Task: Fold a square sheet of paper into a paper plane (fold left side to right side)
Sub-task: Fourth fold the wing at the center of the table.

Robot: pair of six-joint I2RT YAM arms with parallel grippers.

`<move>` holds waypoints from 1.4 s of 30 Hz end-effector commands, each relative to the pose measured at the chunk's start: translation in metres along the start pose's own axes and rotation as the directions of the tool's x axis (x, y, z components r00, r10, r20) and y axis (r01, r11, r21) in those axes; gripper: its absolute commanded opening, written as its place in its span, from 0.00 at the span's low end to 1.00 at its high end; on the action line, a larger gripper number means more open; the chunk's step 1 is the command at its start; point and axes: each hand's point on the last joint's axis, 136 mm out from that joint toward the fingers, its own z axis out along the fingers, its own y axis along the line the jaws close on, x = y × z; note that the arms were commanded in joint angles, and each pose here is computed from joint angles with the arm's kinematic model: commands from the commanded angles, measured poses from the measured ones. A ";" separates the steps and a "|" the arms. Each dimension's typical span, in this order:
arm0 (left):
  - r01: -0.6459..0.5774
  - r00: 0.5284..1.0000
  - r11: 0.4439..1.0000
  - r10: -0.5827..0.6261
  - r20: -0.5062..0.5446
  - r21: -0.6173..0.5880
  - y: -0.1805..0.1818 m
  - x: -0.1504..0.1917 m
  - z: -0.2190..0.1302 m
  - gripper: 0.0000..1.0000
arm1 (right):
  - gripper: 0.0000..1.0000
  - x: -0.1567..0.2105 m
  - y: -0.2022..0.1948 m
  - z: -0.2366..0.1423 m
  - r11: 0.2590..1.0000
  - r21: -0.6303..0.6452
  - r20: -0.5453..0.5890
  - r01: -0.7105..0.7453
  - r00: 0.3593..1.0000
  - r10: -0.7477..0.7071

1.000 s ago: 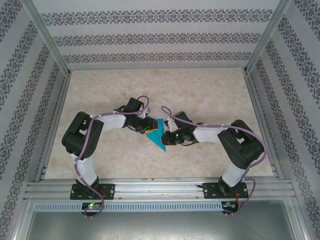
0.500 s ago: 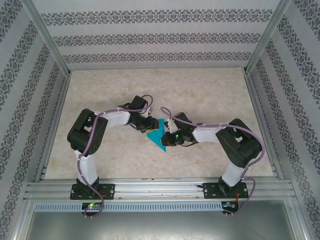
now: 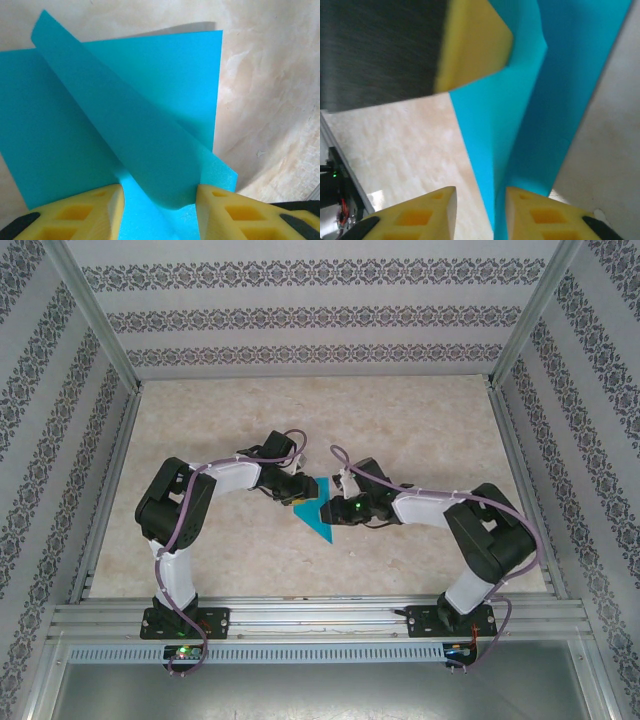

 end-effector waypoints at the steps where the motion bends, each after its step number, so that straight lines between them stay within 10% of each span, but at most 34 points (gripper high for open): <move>1: 0.006 0.999 0.995 -0.011 -0.047 -0.102 0.023 0.014 0.011 0.43 | 0.36 -0.009 0.006 -0.014 0.999 -0.042 0.044 0.002 0.999 0.000; 17: 0.004 0.999 0.995 -0.008 -0.043 -0.095 0.020 0.013 0.011 0.43 | 0.34 -0.028 -0.003 0.006 0.996 -0.071 0.049 -0.044 0.998 0.048; 42: 0.004 0.999 0.995 -0.008 -0.045 -0.099 0.020 0.013 0.010 0.43 | 0.00 -0.022 -0.028 0.013 0.998 0.032 0.021 -0.054 0.998 0.054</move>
